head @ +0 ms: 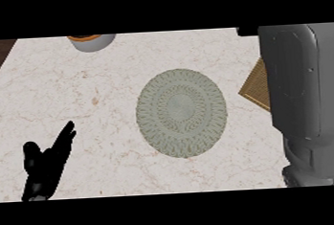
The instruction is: Pick the lemon from the placemat and place it in the basket
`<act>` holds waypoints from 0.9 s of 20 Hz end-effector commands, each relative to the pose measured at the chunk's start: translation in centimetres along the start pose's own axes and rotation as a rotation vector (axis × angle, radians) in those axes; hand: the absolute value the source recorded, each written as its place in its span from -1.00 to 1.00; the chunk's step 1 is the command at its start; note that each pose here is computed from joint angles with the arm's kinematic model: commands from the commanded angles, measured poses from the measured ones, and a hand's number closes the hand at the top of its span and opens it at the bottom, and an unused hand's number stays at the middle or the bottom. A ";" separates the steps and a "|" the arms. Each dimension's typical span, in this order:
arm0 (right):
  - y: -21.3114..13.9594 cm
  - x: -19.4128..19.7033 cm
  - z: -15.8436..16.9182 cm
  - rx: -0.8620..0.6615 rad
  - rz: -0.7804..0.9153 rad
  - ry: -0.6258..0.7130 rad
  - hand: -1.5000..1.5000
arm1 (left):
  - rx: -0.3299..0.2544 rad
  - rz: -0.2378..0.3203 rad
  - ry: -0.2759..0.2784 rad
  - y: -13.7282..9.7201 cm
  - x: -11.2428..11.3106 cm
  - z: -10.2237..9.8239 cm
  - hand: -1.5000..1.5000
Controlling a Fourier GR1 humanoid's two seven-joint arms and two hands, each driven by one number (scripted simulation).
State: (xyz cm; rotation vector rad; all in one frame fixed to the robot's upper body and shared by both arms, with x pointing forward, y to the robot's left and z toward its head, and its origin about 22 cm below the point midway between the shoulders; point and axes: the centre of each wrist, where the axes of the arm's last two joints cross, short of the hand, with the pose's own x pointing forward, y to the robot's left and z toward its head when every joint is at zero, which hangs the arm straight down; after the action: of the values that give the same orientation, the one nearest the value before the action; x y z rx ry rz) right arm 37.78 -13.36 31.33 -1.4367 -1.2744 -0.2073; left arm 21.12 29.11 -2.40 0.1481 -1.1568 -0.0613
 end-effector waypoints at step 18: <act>4.8 -12.0 -5.7 0.023 -0.187 0.221 1.00 | 0.013 0.007 0.134 0.0 -2.9 -0.1 0.00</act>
State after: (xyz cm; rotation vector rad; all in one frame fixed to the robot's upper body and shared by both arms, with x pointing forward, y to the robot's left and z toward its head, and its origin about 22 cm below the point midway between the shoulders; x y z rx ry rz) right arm 39.77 -22.56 23.74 -1.2481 -1.2092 -0.4047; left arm 21.09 29.30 -2.49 0.1530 -1.1559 -0.0578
